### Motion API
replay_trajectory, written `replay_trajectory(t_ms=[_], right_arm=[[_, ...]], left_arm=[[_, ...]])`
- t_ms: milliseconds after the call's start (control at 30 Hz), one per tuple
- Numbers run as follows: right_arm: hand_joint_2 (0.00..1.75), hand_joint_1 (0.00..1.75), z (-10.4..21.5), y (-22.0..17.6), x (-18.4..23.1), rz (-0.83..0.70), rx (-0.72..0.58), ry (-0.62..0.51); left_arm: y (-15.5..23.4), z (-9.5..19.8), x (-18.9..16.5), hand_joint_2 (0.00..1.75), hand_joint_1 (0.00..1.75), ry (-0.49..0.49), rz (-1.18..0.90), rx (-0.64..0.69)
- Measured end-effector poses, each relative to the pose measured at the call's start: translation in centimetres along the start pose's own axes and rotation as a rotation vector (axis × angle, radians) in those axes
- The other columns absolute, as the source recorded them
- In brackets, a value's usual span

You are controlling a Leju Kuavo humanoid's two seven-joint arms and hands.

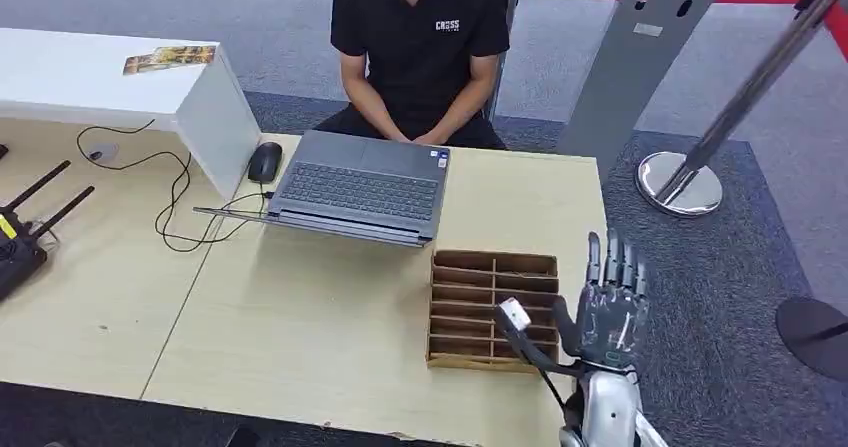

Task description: Pass the card to the sensor for recognition and then transmit it.

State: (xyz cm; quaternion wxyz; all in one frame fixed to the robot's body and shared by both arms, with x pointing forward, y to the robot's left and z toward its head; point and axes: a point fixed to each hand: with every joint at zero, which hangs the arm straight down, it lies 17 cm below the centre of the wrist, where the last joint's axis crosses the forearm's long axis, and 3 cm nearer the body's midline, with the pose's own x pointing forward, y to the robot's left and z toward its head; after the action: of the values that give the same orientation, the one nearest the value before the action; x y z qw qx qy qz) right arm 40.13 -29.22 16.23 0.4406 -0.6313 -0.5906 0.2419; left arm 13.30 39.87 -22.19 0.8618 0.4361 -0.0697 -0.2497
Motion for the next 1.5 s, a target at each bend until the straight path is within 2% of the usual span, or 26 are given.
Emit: replay_trajectory(t_ms=[700,1500], right_arm=[[1.75,0.00,-0.8,-2.8,2.6,-0.087,-0.059,-0.012],[1.75,0.00,-0.5,-2.1,2.5,-0.075,-0.041,-0.017]], left_arm=[[-0.1,0.1,-0.1,0.00,0.00,0.004,-0.003,-0.003],[-0.2,0.1,0.1,0.00,0.00,-0.004,-0.007,-0.002]])
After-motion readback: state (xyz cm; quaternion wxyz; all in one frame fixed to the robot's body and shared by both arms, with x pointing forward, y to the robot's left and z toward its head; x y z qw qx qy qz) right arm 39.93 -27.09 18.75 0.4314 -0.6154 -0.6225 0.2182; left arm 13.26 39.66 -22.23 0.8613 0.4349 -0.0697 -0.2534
